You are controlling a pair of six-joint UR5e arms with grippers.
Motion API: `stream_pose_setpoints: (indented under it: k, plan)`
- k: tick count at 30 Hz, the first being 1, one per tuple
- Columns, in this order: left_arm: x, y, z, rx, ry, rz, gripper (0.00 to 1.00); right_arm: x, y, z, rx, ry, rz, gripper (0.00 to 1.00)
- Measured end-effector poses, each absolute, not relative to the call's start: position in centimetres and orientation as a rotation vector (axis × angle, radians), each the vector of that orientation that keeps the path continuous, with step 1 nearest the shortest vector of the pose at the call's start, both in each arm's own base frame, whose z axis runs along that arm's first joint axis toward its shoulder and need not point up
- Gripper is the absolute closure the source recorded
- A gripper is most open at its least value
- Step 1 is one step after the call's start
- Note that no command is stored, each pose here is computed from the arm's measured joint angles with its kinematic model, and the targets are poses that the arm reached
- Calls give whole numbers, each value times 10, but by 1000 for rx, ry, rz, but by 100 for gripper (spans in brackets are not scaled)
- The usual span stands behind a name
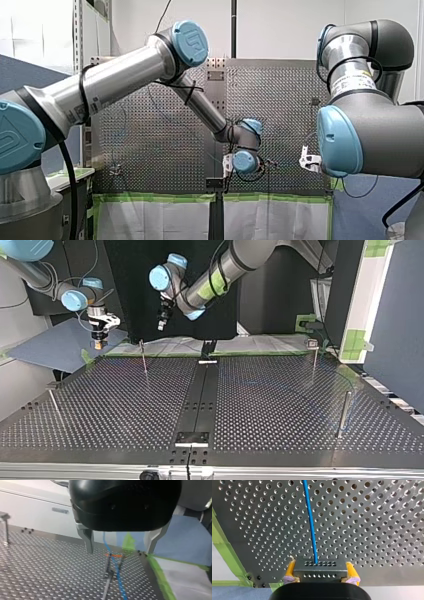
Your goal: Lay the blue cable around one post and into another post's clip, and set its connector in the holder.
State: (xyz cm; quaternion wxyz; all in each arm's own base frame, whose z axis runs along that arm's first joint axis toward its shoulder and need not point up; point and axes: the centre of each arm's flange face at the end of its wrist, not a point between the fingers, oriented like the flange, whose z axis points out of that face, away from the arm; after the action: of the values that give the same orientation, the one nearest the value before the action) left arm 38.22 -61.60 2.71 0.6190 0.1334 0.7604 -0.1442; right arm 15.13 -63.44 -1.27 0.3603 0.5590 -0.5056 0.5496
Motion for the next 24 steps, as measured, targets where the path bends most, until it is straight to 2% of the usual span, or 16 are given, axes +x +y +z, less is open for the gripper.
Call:
stream_pose_setpoints:
  k: [24]
  plan:
    - [363, -583, 115, 129, 1581, -428, 0, 162, -633, -13, 1457, -1284, 1450, 100]
